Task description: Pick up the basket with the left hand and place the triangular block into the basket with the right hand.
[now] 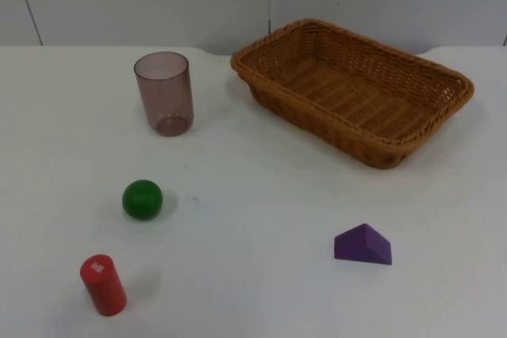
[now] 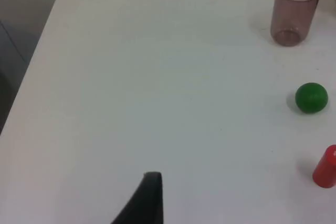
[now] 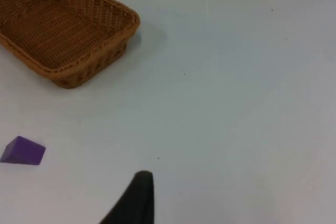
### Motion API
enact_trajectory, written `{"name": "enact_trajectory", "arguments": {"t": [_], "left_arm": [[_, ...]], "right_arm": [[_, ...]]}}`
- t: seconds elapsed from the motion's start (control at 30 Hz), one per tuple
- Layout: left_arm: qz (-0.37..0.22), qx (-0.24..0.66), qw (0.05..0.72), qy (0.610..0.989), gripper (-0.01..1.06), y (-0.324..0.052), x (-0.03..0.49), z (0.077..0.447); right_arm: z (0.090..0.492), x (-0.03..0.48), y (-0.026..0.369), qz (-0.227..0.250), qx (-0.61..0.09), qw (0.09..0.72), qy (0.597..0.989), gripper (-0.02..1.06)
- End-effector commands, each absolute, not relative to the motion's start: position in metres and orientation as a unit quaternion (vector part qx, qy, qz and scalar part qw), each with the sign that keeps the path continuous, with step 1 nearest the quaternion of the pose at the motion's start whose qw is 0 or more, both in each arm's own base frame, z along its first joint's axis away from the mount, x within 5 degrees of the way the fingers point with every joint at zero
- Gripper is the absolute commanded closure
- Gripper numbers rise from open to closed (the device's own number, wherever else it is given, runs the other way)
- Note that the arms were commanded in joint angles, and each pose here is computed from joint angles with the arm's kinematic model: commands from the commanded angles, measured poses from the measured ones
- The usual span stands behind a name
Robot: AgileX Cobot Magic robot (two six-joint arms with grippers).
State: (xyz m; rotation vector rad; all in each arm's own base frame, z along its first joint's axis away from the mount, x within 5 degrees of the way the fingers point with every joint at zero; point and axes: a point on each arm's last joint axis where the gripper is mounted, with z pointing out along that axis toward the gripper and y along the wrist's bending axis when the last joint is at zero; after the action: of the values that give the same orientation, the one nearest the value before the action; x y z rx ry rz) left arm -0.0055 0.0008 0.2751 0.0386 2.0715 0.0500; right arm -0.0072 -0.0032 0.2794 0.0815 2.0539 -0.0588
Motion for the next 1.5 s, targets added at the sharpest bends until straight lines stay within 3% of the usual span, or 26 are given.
{"name": "enact_trajectory", "arguments": {"t": [0.0, 0.5, 0.73, 0.9, 1.1, 1.3, 1.47], "left_arm": [[0.015, 0.013, 0.513, 0.858, 0.00, 0.000, -0.005, 0.275], [0.014, 0.011, 0.513, 0.858, 0.00, 0.000, -0.005, 0.275], [-0.003, -0.009, 0.500, 0.866, 0.00, -0.001, 0.005, 0.286], [-0.010, -0.041, 0.527, 0.849, 0.00, 0.002, 0.041, 0.327], [-0.014, -0.041, 0.511, 0.859, 0.00, 0.002, 0.104, 0.366], [-0.038, -0.049, 0.505, 0.861, 0.00, 0.000, 0.155, 0.383], [-0.089, -0.056, 0.464, 0.880, 0.00, -0.009, 0.192, 0.369]], "right_arm": [[0.281, -0.008, -0.003, -0.030, 0.030, 0.522, 0.852, -0.01], [0.280, -0.007, 0.002, -0.006, 0.007, 0.522, 0.853, -0.01], [0.293, -0.009, -0.002, -0.032, 0.011, 0.544, 0.838, -0.01], [0.333, 0.026, -0.008, -0.045, 0.042, 0.577, 0.814, -0.01], [0.369, 0.087, -0.010, -0.038, 0.039, 0.549, 0.834, -0.01], [0.395, 0.120, -0.010, -0.031, 0.041, 0.534, 0.844, -0.01], [0.401, 0.136, -0.011, -0.029, 0.041, 0.529, 0.847, -0.01]]}}
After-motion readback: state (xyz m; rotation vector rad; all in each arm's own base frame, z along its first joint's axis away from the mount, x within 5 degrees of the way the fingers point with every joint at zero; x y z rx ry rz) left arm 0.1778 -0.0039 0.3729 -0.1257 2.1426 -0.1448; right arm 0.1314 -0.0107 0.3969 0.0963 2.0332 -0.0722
